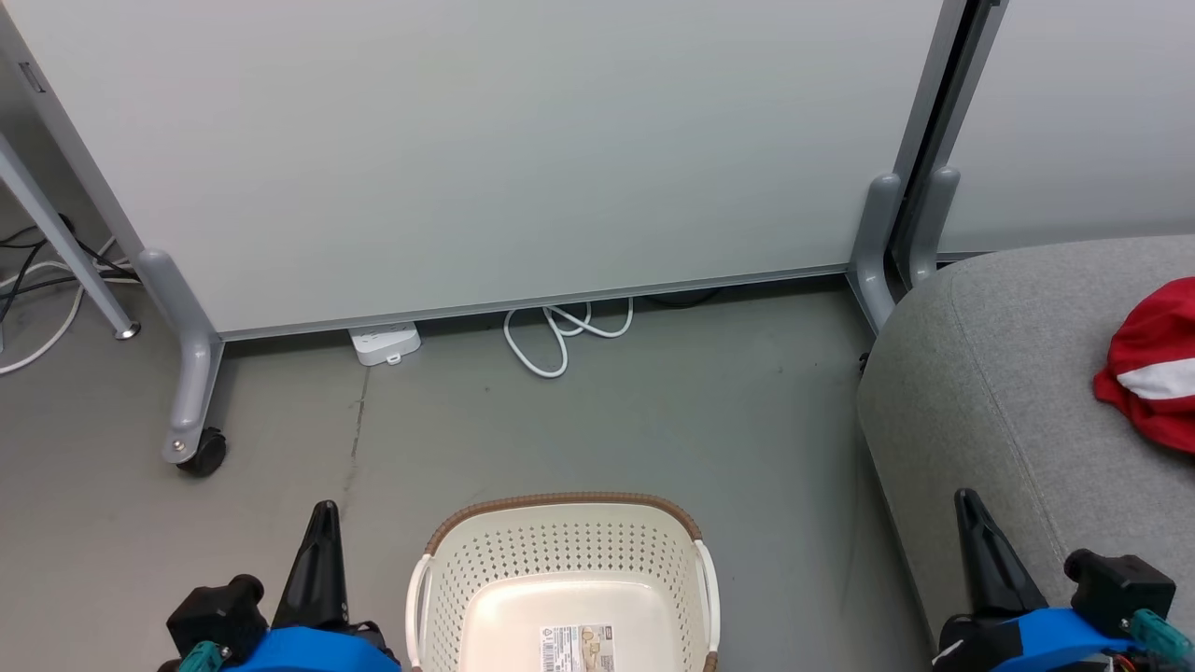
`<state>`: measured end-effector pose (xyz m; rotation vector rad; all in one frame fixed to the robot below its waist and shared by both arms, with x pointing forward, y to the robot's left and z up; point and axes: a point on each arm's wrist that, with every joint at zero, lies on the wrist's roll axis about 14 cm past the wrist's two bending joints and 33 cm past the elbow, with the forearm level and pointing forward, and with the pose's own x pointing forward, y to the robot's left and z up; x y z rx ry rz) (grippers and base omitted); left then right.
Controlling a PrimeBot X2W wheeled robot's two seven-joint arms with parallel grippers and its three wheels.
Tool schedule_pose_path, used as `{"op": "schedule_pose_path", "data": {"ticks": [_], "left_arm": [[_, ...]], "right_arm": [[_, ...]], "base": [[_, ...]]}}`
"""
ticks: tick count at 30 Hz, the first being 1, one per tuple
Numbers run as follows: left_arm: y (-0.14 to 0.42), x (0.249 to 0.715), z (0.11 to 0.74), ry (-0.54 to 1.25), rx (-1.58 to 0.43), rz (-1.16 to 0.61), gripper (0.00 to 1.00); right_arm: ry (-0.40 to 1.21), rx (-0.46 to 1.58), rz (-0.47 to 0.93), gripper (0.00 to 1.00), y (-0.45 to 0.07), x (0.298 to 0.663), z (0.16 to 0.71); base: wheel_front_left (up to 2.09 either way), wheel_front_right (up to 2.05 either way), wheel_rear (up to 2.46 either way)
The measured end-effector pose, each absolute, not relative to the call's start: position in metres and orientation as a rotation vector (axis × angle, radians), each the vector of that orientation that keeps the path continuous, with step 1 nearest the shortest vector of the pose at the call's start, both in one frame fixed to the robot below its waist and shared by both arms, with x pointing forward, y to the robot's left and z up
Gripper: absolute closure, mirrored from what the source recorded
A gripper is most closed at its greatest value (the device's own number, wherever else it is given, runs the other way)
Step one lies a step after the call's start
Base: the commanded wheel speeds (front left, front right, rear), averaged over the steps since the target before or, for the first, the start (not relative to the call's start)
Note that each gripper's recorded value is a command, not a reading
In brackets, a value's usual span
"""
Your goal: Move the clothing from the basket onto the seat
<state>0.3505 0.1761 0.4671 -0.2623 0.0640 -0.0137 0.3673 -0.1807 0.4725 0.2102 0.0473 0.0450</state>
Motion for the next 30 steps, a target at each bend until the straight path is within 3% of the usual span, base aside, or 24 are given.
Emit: {"op": "schedule_pose_path", "data": {"ticks": [30], "left_arm": [[0.193,0.362,0.47,0.084,-0.755,0.077,1.0]], "right_arm": [[0.065,0.722,-0.052,1.0,-0.195,0.373,0.476]], "base": [[0.0,0.0,0.0]]}}
